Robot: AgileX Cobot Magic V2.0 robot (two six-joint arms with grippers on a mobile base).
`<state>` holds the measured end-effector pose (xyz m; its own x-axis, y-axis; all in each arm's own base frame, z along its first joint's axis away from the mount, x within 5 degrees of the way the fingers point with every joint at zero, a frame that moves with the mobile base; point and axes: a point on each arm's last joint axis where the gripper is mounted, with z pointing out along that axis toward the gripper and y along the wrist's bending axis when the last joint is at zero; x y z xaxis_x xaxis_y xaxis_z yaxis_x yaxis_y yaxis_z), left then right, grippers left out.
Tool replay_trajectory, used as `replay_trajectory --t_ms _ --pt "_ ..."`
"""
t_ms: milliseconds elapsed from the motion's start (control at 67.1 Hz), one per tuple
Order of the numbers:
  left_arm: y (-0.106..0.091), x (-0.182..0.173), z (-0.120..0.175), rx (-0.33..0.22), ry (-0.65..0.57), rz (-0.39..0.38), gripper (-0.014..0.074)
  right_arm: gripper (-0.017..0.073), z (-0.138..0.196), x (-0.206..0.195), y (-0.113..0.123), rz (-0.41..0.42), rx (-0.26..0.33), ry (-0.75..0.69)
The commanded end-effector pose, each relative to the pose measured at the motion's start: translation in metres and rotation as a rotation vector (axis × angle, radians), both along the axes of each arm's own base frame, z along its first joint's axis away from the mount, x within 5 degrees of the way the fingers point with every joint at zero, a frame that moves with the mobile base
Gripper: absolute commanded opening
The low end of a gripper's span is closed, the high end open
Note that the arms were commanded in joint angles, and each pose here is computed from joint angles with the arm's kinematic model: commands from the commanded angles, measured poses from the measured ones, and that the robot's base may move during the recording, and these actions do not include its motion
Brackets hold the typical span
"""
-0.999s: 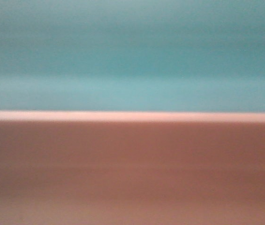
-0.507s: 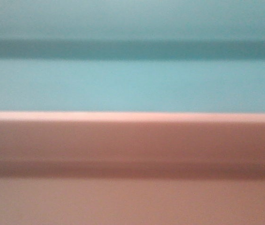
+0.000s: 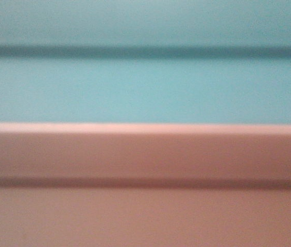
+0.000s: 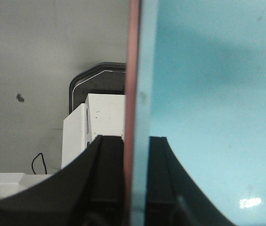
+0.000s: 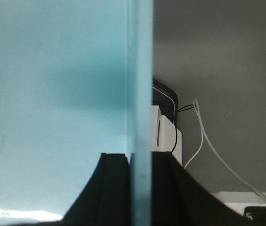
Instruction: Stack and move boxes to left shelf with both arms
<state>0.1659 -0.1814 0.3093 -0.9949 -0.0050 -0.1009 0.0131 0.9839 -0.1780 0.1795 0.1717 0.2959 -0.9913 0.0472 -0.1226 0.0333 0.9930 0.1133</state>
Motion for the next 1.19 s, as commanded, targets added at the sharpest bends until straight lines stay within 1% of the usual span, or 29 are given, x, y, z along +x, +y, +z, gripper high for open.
replay_trajectory --t_ms 0,1178 --pt "0.0083 -0.0096 0.0179 -0.006 0.029 0.01 -0.0012 0.0067 0.015 -0.0043 -0.0077 0.008 -0.021 -0.022" --pt "0.0082 -0.0096 0.0179 -0.007 0.03 0.01 -0.0012 0.0067 0.015 -0.0043 -0.0077 0.008 -0.022 -0.021"
